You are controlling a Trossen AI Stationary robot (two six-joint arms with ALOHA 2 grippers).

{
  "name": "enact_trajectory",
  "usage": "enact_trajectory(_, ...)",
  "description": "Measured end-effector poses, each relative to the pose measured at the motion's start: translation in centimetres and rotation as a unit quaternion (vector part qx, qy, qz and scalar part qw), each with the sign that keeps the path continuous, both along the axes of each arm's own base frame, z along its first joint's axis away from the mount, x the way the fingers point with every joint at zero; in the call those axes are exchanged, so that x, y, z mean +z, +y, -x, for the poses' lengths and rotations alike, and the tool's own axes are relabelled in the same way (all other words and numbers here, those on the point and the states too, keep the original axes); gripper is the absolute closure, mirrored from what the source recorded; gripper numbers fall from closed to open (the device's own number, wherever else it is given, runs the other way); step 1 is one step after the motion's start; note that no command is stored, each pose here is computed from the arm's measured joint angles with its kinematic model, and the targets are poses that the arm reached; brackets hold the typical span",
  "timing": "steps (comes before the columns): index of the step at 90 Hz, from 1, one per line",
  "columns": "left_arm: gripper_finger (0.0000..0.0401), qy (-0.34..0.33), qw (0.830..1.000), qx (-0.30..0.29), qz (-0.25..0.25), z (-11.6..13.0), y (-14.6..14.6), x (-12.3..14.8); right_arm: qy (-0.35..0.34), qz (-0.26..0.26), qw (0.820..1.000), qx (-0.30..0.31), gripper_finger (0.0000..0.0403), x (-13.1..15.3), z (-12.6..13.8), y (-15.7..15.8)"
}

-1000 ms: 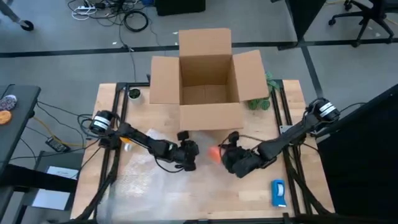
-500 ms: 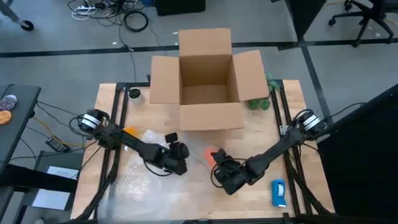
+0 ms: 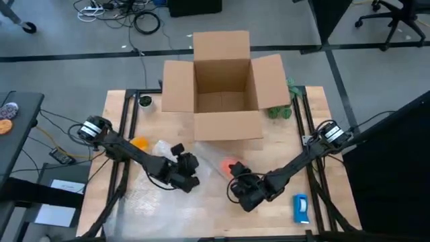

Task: Wrap mug
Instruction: Wrap the orange mug with the bubble wrap

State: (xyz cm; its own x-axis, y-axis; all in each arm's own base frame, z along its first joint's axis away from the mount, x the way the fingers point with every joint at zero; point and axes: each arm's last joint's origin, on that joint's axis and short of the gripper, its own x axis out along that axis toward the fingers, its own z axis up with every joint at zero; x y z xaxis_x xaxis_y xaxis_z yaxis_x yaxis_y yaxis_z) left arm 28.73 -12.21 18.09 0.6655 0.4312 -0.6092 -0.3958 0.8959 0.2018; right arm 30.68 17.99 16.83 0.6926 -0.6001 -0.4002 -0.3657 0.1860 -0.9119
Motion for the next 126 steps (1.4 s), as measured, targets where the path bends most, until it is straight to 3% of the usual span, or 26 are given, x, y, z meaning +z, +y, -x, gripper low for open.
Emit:
enact_trajectory(11,0.0293,-0.040,0.999,-0.006,0.013,-0.3,0.5,-1.2,-0.007,0.001,1.000,0.000,0.0400,0.1,0.0,0.2)
enact_trajectory(34,0.0293,-0.118,0.989,0.011,0.091,-0.5,5.6,-4.3,-0.008,0.013,1.000,0.010,0.0400,0.2,0.1,0.6)
enact_trajectory(59,0.0293,-0.137,0.989,0.045,0.038,-0.9,9.4,-4.4,-0.019,-0.004,1.000,0.018,0.0400,0.4,0.0,0.9)
enact_trajectory(85,0.0293,-0.126,0.988,-0.026,0.080,0.5,8.5,-1.2,-0.016,0.003,1.000,0.015,0.0400,0.3,0.1,0.9)
enact_trajectory(109,0.0293,-0.015,0.999,0.034,0.039,4.3,9.4,-0.1,-0.029,-0.025,0.999,0.025,0.0400,0.5,-0.2,1.2)
enact_trajectory(117,0.0293,-0.026,0.995,0.053,0.084,4.6,9.2,-0.1,-0.028,-0.022,0.999,0.024,0.0400,0.4,-0.1,1.2)
enact_trajectory(126,0.0293,-0.073,0.985,-0.005,0.157,4.0,7.4,0.5,-0.025,-0.017,0.999,0.022,0.0400,0.4,-0.1,1.1)
